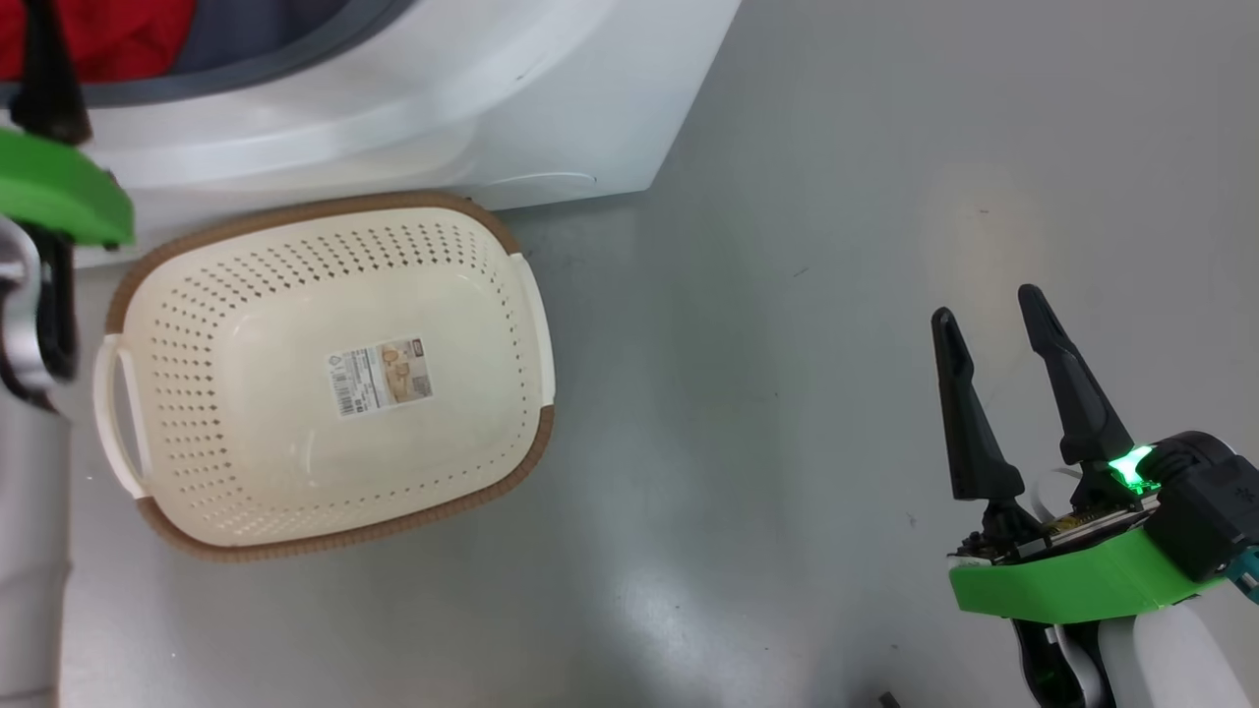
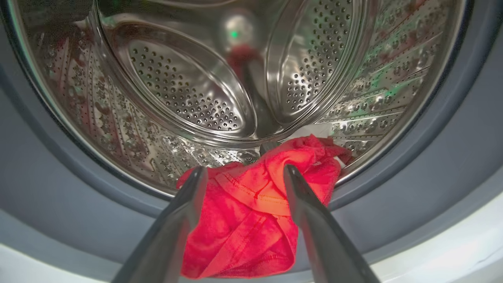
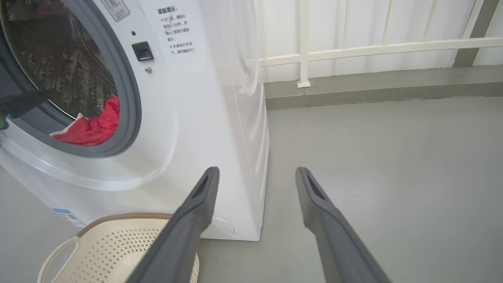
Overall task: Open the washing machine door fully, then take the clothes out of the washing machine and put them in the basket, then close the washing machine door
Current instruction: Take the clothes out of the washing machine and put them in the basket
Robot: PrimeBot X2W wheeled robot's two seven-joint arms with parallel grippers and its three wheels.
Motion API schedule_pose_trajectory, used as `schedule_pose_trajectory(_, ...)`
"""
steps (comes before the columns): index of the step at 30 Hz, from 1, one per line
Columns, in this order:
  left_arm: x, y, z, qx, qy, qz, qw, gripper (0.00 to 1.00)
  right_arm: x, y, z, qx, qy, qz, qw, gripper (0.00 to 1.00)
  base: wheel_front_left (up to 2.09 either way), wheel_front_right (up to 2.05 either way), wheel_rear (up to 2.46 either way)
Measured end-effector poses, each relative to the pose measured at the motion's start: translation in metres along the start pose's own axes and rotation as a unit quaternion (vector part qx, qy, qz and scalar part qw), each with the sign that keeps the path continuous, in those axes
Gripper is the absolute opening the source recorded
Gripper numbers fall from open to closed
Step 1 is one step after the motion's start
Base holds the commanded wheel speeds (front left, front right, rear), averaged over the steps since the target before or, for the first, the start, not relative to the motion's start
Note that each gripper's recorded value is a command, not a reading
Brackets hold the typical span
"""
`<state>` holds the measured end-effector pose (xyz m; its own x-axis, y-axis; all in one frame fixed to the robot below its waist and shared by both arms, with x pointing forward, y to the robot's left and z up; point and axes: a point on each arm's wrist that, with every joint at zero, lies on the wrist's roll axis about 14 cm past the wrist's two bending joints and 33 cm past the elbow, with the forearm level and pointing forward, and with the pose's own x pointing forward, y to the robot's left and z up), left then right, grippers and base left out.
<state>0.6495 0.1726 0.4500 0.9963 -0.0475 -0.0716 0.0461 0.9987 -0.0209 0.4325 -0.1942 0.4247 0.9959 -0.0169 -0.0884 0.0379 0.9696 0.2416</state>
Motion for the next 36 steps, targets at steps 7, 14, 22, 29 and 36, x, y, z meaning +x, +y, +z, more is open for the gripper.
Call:
schedule_pose_trajectory(7,0.023,-0.001,0.005,0.047,0.014,0.007,0.999,1.0,-0.002,-0.002,-0.002,-0.002,0.004,-0.003,1.0,1.0,0.0,0.0,0.0)
schedule_pose_trajectory(14,0.035,0.001,-0.016,0.106,0.066,0.01,0.992,1.0,-0.006,-0.005,-0.002,-0.005,0.007,-0.008,1.0,1.0,0.0,0.0,0.0)
schedule_pose_trajectory(22,0.043,0.01,-0.043,0.124,0.121,0.021,0.985,1.0,-0.01,-0.008,-0.005,-0.004,0.014,-0.014,1.0,1.0,0.0,0.0,0.0)
schedule_pose_trajectory(29,0.047,0.022,-0.06,0.13,0.155,0.033,0.979,1.0,-0.011,-0.011,-0.008,-0.005,0.02,-0.019,1.0,1.0,0.0,0.0,0.0)
schedule_pose_trajectory(36,0.05,0.019,-0.074,0.13,0.181,0.025,0.975,1.0,-0.007,-0.013,-0.006,-0.006,0.015,-0.021,1.0,1.0,0.0,0.0,0.0)
